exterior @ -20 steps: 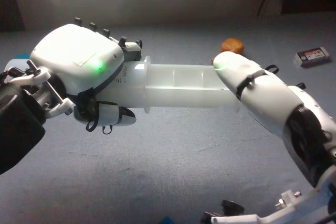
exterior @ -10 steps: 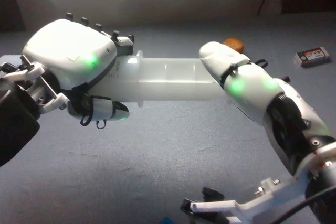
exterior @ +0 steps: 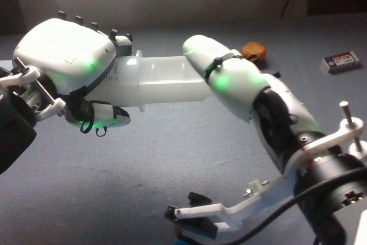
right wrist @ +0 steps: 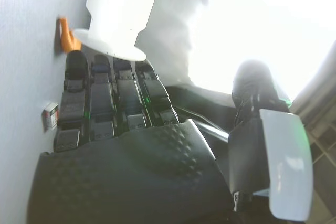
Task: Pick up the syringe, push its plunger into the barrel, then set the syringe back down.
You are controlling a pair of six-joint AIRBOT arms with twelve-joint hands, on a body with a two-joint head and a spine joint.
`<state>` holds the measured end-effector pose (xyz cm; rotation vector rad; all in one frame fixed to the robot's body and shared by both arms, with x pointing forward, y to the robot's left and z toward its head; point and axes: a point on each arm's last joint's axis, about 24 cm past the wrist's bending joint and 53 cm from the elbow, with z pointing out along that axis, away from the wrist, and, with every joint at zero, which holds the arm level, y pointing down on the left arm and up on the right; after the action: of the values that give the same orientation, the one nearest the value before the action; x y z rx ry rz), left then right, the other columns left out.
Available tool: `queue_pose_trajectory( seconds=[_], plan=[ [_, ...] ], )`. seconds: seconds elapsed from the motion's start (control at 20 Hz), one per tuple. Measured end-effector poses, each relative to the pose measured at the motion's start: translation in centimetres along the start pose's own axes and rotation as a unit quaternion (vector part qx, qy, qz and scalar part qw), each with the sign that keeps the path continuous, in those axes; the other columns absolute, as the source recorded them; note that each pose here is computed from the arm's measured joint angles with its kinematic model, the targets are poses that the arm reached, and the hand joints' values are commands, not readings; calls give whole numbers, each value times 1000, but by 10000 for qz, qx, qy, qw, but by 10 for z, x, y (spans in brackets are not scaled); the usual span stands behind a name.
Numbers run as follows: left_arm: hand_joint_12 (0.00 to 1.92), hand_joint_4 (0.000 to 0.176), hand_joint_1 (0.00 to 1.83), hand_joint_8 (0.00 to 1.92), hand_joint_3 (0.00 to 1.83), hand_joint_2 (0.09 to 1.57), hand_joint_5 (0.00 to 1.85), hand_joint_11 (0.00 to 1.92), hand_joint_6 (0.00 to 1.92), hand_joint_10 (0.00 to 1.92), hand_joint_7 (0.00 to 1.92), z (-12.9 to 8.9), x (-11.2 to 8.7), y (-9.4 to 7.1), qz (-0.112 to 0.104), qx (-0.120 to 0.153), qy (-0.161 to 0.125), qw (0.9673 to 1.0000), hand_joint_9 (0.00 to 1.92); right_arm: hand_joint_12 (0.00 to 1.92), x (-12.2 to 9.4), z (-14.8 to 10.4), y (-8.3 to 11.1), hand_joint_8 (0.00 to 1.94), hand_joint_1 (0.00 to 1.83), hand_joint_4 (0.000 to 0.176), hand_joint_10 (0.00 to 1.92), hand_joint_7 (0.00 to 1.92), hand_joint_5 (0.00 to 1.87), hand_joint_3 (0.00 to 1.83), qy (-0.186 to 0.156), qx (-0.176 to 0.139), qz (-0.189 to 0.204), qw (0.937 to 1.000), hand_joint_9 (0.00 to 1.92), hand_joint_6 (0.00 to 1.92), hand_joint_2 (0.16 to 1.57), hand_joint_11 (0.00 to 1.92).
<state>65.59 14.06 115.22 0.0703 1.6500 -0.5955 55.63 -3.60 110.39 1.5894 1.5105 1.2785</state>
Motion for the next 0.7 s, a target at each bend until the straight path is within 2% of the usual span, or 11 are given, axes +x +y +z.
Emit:
queue_pose_trajectory(
  seconds=[0.1, 0.2, 0.35, 0.45, 0.5, 0.55, 0.65, 0.7],
  plan=[
    [992, 0, 1384, 886, 0, 1088, 941, 897, 846, 1113, 1055, 0, 0, 0, 49, 11, 4, 10000, 996, 402, 7, 0, -5, 5, 0, 0, 8, 113, 94, 0, 74, 48, 5, 10000, 80, 4, 1084, 0],
    [1004, 0, 1383, 901, 0, 1093, 923, 873, 882, 1130, 1052, 1, 1, 0, 62, 19, 44, 10000, 975, 290, 14, 1, -8, 0, 0, 0, 1, 89, 85, 0, 141, 87, -7, 9999, 48, 0, 1085, 0],
    [1018, 0, 1382, 914, 0, 1094, 939, 890, 864, 1137, 1044, 1, 2, 1, 102, 11, 80, 9999, 970, 347, 24, 4, -14, 4, 0, 0, 5, 101, 81, 0, 270, 151, -12, 9995, 60, 1, 1084, 0],
    [990, 0, 1386, 868, 0, 1076, 1004, 910, 794, 1084, 1069, 1, 3, 2, 104, 0, 89, 9999, 997, 293, 31, 7, -17, 1, 0, 0, 2, 70, 70, 0, 376, 182, -11, 9991, 29, 0, 1087, 0],
    [983, 0, 1387, 859, 0, 1074, 1006, 904, 790, 1079, 1077, 1, 3, 1, 113, 7, 90, 9999, 999, 287, 35, 8, -17, 0, 0, 0, 2, 65, 67, 0, 413, 194, 10, 9990, 27, 0, 1087, 0],
    [983, 0, 1387, 858, 0, 1073, 1010, 903, 788, 1078, 1077, 1, 2, 1, 113, 13, 85, 9999, 1000, 391, 40, 9, -16, 2, 0, 0, 6, 89, 69, 0, 461, 186, 50, 9988, 62, 0, 1087, 0],
    [1039, 0, 1387, 851, 0, 1074, 1012, 847, 784, 1091, 1079, 1, -2, 2, 132, 20, 43, 9999, 994, 277, 49, 11, -14, 1, 0, 0, 6, 77, 73, 0, 571, 202, 209, 9979, 26, 1, 1087, 0],
    [1052, 0, 1387, 853, 0, 1074, 1011, 863, 785, 1095, 1079, 2, -4, 2, 138, 21, 18, 9999, 991, 337, 54, 12, -12, 1, 0, 0, 4, 76, 65, 0, 638, 207, 283, 9973, 29, 4, 1087, 0]
  ],
)
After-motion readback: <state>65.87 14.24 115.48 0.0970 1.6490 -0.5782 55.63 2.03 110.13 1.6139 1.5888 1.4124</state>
